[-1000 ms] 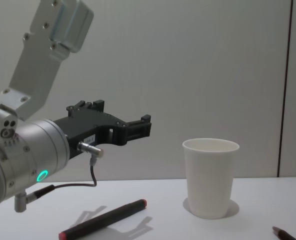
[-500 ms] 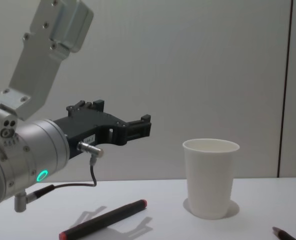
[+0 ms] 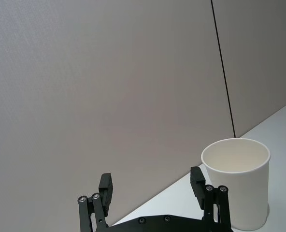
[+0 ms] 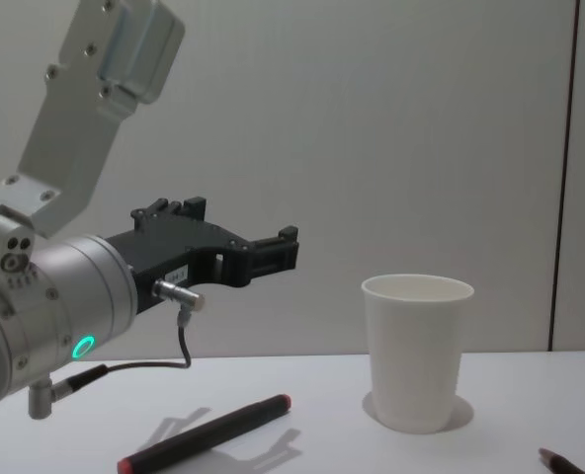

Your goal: Place the pen into the pen holder.

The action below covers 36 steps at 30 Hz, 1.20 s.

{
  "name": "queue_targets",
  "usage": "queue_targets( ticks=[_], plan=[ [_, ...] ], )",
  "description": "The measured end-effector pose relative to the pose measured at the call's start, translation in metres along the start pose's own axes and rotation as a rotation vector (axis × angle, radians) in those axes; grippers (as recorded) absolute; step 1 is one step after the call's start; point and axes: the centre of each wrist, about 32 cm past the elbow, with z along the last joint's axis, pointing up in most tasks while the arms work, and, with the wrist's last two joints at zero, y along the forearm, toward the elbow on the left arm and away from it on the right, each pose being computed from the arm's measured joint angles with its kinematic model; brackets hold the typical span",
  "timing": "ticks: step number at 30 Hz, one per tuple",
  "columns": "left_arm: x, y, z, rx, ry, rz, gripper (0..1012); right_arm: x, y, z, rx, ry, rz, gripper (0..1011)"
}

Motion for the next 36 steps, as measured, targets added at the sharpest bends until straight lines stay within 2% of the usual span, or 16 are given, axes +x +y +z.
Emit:
queue_targets(
  ticks=[36],
  plan=[
    [0.0000,0.0000,0.0000,0.000,0.000,0.000,1001,0.0005,0.0012,-0.0012,0.006,0.031,-0.008,499]
  ],
)
